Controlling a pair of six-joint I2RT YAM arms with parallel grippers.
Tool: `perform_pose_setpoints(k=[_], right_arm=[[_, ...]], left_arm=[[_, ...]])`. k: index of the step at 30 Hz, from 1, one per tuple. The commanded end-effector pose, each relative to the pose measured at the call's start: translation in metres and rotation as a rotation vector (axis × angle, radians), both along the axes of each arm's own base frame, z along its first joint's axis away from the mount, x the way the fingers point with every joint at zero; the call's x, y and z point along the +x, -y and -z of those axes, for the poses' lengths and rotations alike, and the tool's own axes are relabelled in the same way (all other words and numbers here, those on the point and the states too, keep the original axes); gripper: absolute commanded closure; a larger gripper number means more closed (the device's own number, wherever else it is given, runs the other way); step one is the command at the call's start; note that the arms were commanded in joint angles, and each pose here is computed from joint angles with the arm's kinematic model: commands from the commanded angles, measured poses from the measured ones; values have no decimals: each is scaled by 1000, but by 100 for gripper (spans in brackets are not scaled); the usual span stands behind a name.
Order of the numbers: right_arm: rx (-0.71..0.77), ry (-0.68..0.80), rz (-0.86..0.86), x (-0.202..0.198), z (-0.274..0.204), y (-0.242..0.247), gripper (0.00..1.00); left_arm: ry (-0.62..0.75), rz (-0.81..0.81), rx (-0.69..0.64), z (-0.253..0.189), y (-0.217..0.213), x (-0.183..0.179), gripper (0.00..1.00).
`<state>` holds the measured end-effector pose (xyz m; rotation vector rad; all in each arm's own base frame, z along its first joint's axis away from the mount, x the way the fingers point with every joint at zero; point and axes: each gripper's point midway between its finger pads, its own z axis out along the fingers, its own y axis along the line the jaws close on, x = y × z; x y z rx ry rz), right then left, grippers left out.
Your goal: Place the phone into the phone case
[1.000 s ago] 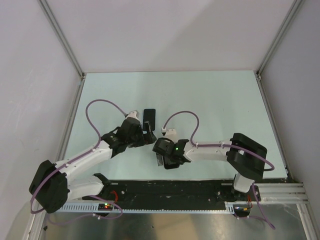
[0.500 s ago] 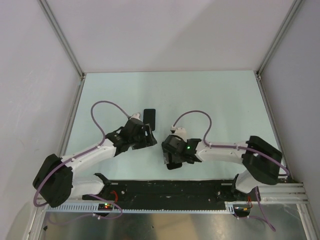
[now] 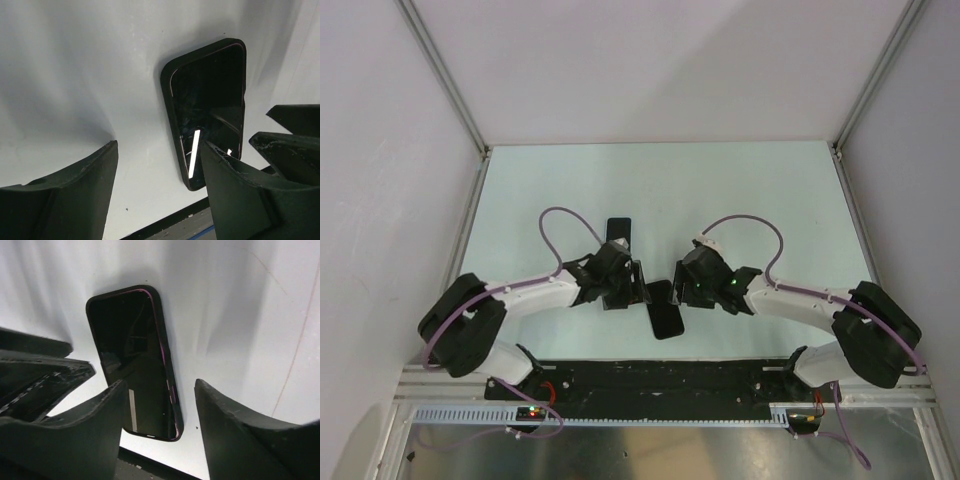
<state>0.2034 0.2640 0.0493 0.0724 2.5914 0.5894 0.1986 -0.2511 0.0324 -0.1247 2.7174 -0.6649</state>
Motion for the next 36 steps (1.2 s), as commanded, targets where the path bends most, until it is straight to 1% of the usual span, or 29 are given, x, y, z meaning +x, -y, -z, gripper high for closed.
perform_pose_setpoints(k=[1,2,4,5,6,7,8,9,11,13,17,25,30,32,34,36], right_arm=[[79,-12,-58,-3,-3,-16,43],[71,-23,-58,-5,2,-16,49],[60,-53,-62,-11,11,-13,55],[51,-62,-62,-13,14,-12,56],[42,-65,-69,-15,17,-11,54],[34,-62,-86,-17,18,-12,50],[30,-59,-101,-19,18,-13,41],[11,-39,-109,-20,18,-13,29],[-34,-4,-122,-21,17,-14,14],[-81,28,-130,-22,16,-15,7],[-160,69,-145,-26,16,-22,2],[-386,116,-170,-34,26,-33,1],[-505,119,-195,-40,38,-37,3],[-527,106,-191,-41,42,-34,9],[-528,98,-184,-41,42,-31,28],[-485,85,-189,-41,41,-32,47]], left_arm=[[-10,7,-114,-13,29,9,29],[-21,7,-125,-12,31,8,28],[-33,7,-146,-10,36,7,28],[-37,6,-152,-10,37,7,28],[-41,4,-153,-9,37,6,28],[-43,1,-151,-7,35,5,28],[-39,-7,-150,-7,33,6,29],[-35,-17,-151,-8,30,6,29],[-14,-52,-145,-9,20,10,28],[9,-93,-140,-11,7,16,27],[48,-139,-130,-19,-13,26,26],[83,-200,-118,-30,-34,37,22],[85,-208,-121,-31,-36,38,22],[77,-196,-125,-31,-35,37,22],[69,-180,-132,-31,-32,35,22],[64,-165,-137,-31,-30,35,22]])
